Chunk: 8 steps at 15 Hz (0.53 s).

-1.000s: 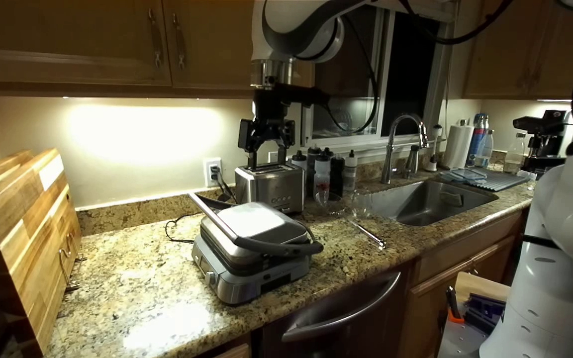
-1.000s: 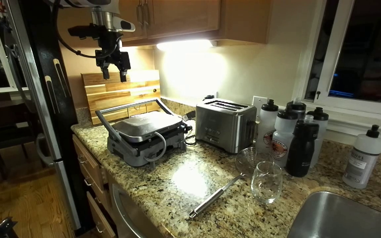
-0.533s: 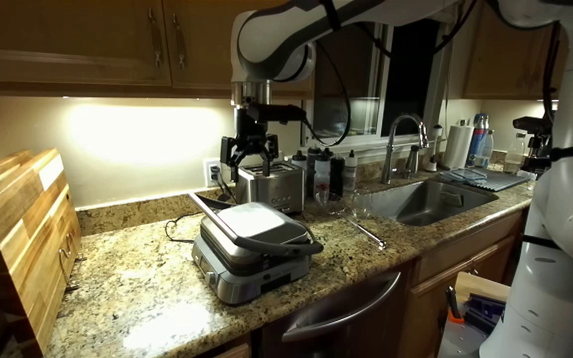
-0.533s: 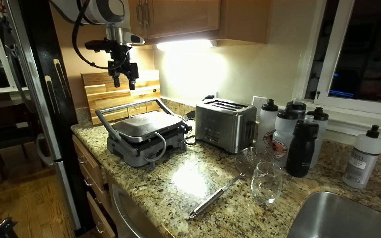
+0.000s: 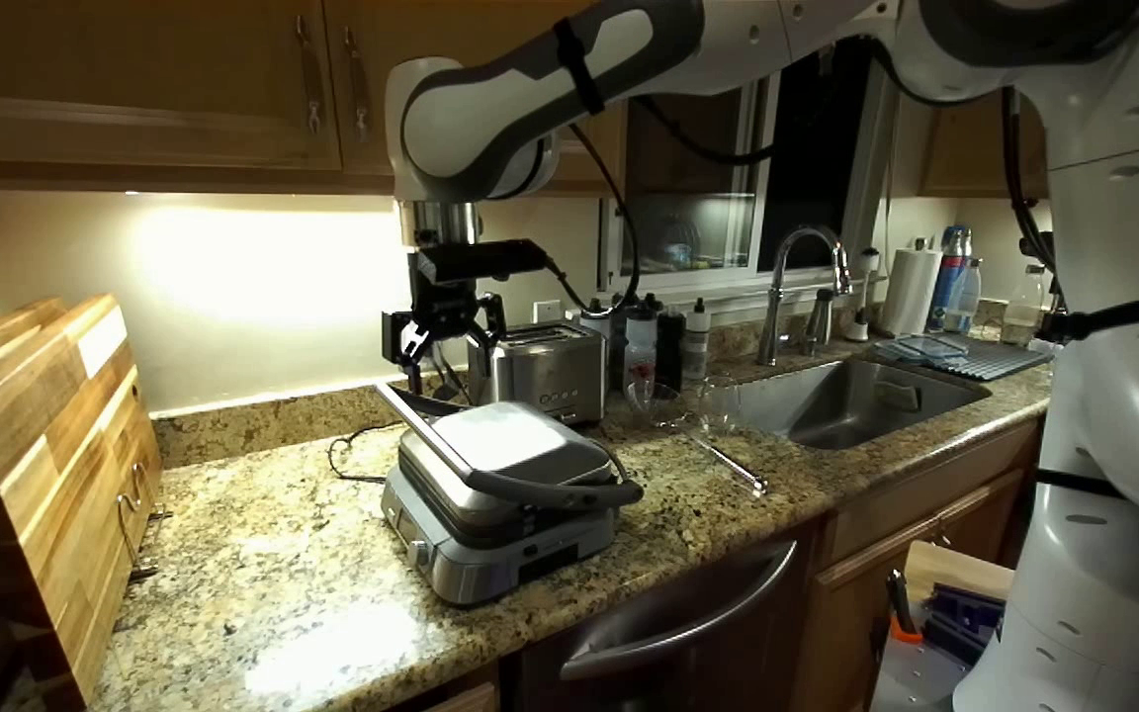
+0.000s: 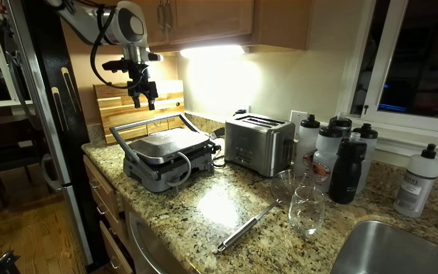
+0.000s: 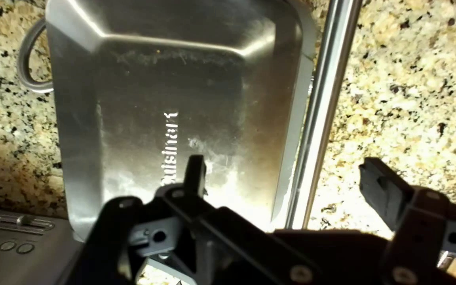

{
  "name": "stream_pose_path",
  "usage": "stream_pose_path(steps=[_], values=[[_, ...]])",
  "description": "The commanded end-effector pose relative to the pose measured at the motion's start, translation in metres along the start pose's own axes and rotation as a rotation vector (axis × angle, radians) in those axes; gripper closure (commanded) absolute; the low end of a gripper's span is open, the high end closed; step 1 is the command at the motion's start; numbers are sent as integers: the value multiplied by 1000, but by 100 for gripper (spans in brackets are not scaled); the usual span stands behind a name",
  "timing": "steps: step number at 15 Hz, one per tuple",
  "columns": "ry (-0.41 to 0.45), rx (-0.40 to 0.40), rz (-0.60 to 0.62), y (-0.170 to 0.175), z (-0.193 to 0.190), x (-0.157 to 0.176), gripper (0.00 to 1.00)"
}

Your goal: Open the sandwich maker

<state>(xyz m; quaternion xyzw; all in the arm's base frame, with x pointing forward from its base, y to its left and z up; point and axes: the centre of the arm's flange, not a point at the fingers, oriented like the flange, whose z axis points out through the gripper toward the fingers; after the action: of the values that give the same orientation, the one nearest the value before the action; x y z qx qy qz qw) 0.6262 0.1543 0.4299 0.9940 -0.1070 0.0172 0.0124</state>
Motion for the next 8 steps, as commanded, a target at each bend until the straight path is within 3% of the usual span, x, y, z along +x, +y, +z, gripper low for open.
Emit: stream_pose_path(steps=[1,8], values=[[-1,2,-4,-4,2,1,0],[-7,10,2,-2,7,6,0]])
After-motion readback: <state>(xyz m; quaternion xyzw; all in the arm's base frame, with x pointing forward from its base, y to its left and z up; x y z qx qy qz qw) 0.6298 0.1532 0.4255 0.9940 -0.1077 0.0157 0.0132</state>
